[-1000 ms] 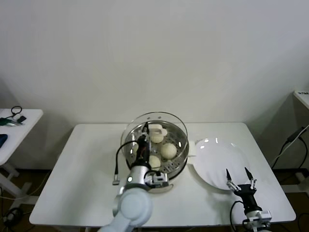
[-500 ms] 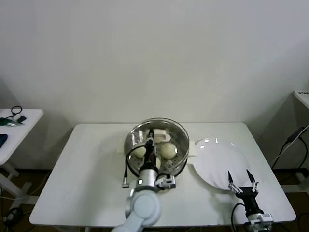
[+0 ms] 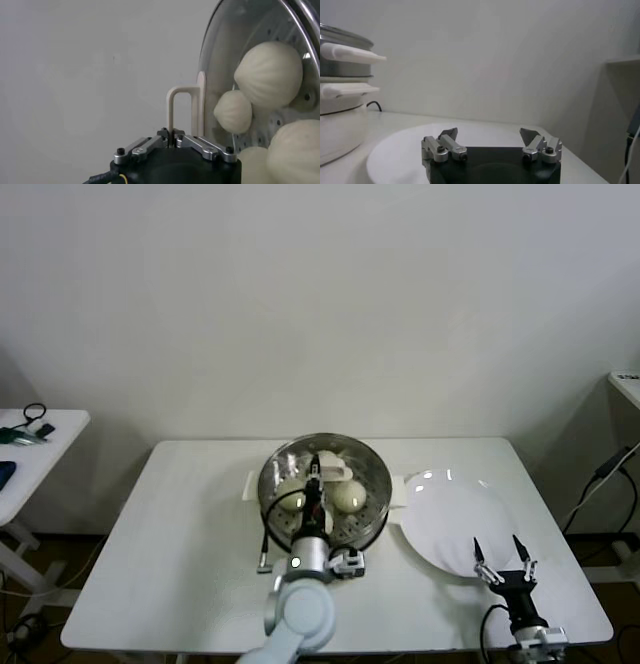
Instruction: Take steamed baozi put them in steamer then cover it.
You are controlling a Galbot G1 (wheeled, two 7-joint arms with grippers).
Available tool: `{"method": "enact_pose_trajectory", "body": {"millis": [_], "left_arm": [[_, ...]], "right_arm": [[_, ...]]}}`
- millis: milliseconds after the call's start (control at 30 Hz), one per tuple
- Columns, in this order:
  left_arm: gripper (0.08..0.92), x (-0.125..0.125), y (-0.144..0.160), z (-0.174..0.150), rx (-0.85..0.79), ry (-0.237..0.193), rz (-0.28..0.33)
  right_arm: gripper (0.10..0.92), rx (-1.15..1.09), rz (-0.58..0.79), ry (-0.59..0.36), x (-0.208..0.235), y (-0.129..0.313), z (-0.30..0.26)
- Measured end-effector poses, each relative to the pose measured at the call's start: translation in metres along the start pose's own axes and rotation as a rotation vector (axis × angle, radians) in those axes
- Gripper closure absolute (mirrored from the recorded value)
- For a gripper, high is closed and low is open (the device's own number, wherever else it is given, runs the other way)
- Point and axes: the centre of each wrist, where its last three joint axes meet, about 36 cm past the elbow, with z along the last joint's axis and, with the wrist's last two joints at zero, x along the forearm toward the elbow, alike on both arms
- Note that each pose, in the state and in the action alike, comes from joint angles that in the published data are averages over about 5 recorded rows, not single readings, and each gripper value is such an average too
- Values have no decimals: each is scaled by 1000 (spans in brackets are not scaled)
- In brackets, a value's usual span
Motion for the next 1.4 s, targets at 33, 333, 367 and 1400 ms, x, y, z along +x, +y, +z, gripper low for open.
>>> {"method": "enact_pose_trajectory", "body": {"millis": [33,333,367,1400], "left_arm": [[859,0,0,1,-2,1,0],[833,2,-1,1,12,-8,5],[813,3,0,1,17,-10,6],[177,59,45,83,554,-137,-1]], "right_arm": [[200,0,-1,0,0,0,0],[200,-1,-8,-7,-4,1,-6],[200,-2,-10,-7,-4,1,-7],[200,-37,-29,11,-2,14,-30]]}}
